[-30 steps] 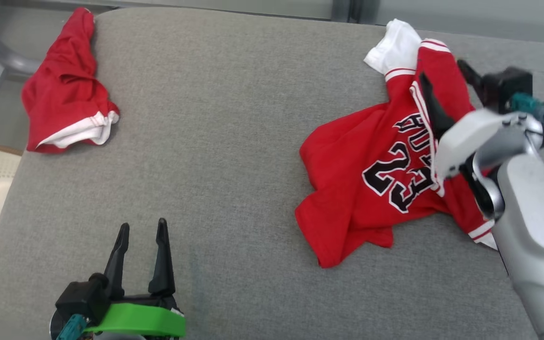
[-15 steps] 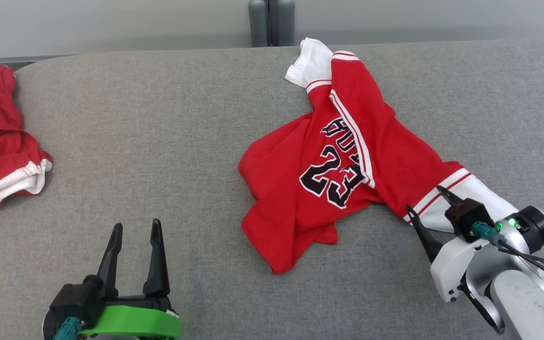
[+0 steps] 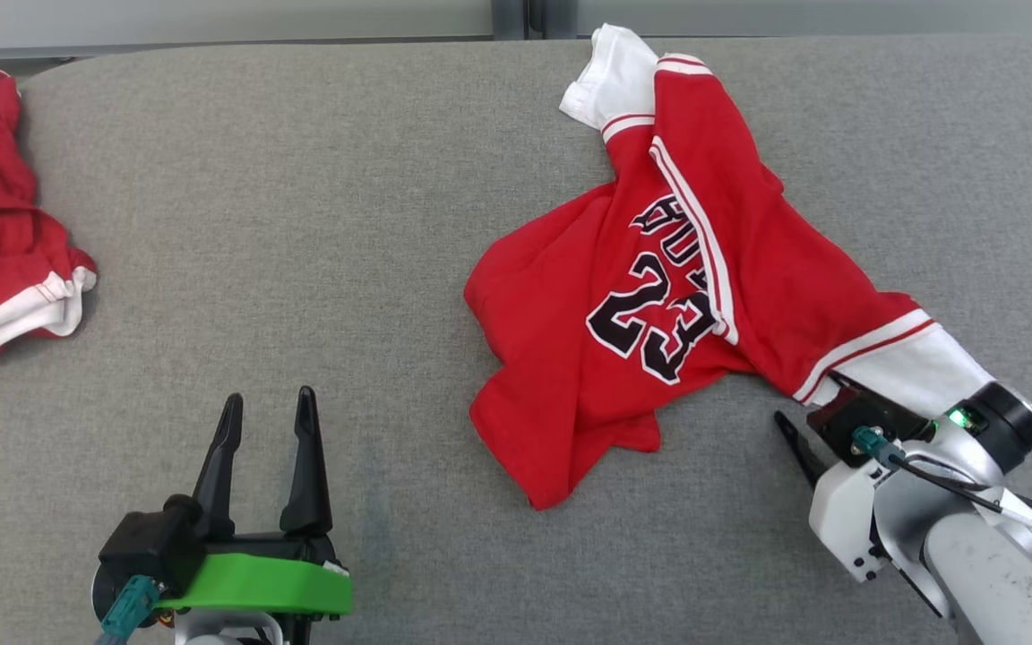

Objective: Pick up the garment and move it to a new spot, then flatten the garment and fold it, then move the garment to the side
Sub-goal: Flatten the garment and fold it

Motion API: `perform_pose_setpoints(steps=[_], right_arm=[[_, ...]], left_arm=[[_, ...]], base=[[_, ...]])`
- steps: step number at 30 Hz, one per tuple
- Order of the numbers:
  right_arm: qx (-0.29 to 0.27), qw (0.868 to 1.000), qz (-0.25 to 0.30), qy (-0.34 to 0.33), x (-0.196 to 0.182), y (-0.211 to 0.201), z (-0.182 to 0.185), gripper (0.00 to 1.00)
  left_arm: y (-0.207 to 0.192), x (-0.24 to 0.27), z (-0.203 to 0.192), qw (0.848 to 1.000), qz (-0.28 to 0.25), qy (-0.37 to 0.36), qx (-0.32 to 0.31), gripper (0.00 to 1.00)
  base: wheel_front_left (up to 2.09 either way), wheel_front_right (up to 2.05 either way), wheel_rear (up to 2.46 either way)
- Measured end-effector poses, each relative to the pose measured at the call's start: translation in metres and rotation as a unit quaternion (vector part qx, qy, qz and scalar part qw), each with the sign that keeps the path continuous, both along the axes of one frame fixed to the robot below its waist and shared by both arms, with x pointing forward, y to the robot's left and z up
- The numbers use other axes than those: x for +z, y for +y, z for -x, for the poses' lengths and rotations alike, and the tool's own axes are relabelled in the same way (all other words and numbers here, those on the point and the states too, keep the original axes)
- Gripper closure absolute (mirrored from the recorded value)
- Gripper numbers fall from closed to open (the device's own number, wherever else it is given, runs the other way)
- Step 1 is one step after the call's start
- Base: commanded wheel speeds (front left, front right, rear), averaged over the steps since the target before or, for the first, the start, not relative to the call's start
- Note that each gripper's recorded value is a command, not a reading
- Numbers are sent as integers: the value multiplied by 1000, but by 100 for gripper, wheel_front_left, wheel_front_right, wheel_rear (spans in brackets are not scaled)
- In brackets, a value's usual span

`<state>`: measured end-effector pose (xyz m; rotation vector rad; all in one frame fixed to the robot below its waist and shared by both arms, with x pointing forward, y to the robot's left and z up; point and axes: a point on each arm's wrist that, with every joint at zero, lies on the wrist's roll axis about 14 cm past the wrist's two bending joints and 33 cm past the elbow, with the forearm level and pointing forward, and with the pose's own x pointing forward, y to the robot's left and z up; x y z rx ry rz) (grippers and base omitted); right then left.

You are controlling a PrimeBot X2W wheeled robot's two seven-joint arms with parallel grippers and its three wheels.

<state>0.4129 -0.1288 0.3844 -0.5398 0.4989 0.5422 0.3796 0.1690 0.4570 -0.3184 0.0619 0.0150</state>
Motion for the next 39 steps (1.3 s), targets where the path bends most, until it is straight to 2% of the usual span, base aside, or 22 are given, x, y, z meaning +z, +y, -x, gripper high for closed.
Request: perform_pose_setpoints(steps=[7, 10, 13, 17, 20, 22, 23, 24, 26, 29, 32, 39], right_arm=[[5, 1000, 0, -25, 25, 11, -13, 100], [7, 998, -54, -30, 50, 31, -10, 100], [9, 990, -137, -19, 78, 55, -2, 100], [27, 963, -267, -6, 132, 90, 10, 100], [32, 930, -366, -6, 178, 105, 9, 100], [30, 914, -405, -14, 203, 105, 4, 100], [20, 900, -436, -18, 217, 102, -1, 100], [14, 893, -448, -22, 224, 98, -5, 100], [-16, 871, -489, -35, 241, 82, -18, 100], [-90, 854, -510, -44, 237, 37, -39, 100], [-173, 842, -511, -32, 212, -8, -52, 100], [-322, 838, -440, 4, 134, -77, -55, 100]], left_arm=[[5, -3, 1, 1000, 0, 4, 7, 0], [5, 1, 1, 1000, 0, -1, 8, 0], [3, 5, 1, 1000, 1, -7, 5, 0], [2, 9, 3, 1000, 2, -12, 4, 0], [0, 12, 5, 1000, 3, -16, 2, 0], [-1, 14, 7, 1000, 3, -18, 1, 0], [-1, 14, 8, 1000, 3, -19, 1, 0], [-1, 15, 9, 1000, 4, -19, 1, 0], [-1, 16, 11, 1000, 4, -21, 2, 0], [-1, 17, 12, 1000, 4, -23, 2, 0], [-2, 19, 13, 1000, 5, -25, 0, 0], [-8, 12, 11, 1000, 5, -16, -12, 0]], base=[[0, 0, 0], [0, 0, 0], [0, 0, 0], [0, 0, 0], [0, 0, 0], [0, 0, 0], [0, 0, 0], [0, 0, 0], [0, 0, 0], [0, 0, 0], [0, 0, 0], [0, 0, 0]])
